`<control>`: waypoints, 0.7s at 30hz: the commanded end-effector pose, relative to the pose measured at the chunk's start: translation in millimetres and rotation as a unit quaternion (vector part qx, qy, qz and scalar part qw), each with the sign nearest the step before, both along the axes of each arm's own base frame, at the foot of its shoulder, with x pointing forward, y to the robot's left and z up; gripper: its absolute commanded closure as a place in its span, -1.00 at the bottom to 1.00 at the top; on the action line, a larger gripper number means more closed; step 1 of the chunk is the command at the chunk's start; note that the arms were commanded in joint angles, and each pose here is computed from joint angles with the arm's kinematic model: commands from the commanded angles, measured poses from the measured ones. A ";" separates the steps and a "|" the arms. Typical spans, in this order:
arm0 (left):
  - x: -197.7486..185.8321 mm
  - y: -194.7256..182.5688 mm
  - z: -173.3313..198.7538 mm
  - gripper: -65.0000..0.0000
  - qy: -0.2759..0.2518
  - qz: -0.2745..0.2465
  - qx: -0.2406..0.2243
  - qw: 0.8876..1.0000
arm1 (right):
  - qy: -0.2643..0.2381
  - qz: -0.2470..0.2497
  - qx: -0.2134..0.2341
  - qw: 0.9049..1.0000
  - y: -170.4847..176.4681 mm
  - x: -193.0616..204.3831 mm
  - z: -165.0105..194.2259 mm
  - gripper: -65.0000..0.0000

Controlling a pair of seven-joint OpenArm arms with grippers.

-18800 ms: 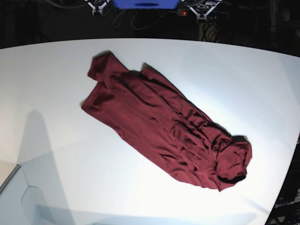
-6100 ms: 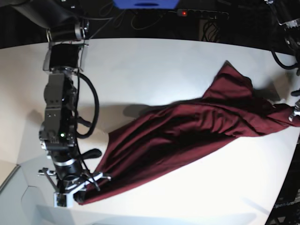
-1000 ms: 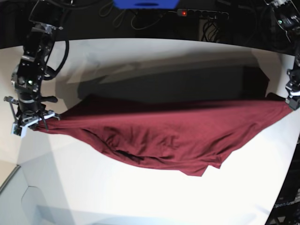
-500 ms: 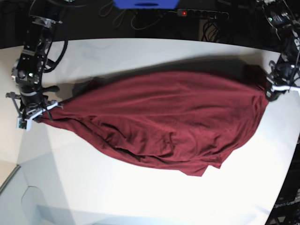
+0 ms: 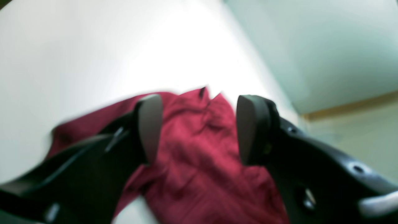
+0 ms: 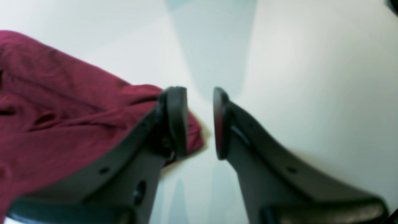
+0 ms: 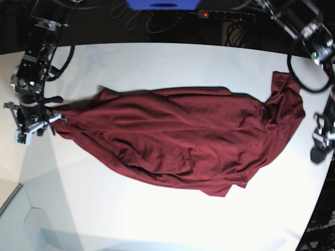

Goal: Layout the t-shirt on the table in an organized manner, then fold the t-shirt properly
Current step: 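Lay the shirt flat on the table and release with the left gripper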

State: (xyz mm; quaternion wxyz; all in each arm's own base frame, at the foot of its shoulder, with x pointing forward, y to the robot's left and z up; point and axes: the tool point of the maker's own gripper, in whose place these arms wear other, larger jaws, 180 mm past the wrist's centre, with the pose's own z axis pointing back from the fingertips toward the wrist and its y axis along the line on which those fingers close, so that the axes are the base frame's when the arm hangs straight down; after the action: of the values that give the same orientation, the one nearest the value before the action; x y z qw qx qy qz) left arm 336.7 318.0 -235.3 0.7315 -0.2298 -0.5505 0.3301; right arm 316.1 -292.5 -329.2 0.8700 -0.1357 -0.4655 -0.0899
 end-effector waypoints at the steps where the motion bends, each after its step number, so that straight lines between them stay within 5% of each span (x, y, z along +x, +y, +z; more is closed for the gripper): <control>1: 22.0 -9.4 7.5 -0.14 -0.016 -0.016 -0.029 0.999 | -0.025 0.003 -0.011 1.000 -2.7 7.6 15.3 0.51; 7: 115.0 -40.3 -52.7 -0.14 0.084 -0.045 -0.046 0.994 | -0.024 0.003 -0.011 1.000 -2.8 7.0 14.2 0.51; 11: 153.5 -52.6 -84.0 -0.14 0.107 -0.023 0.043 0.993 | -0.024 0.003 -0.011 1.000 -2.8 7.0 14.2 0.51; 17: 182.0 -94.8 -92.9 -0.14 0.060 -0.051 0.189 0.979 | -0.015 0.004 -0.013 1.000 -3.1 -0.6 8.5 0.51; 21: 183.6 -111.3 -116.8 -0.14 0.071 -0.073 0.233 0.967 | -0.012 0.004 -0.012 1.000 -3.1 -1.4 7.0 0.52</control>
State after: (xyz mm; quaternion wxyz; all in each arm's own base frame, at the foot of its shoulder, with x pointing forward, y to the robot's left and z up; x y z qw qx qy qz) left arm 506.5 197.8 -376.6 0.8414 -0.0725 -0.5128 0.1541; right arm 306.9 -292.0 -338.2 0.8763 -0.1363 -0.4536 -0.0875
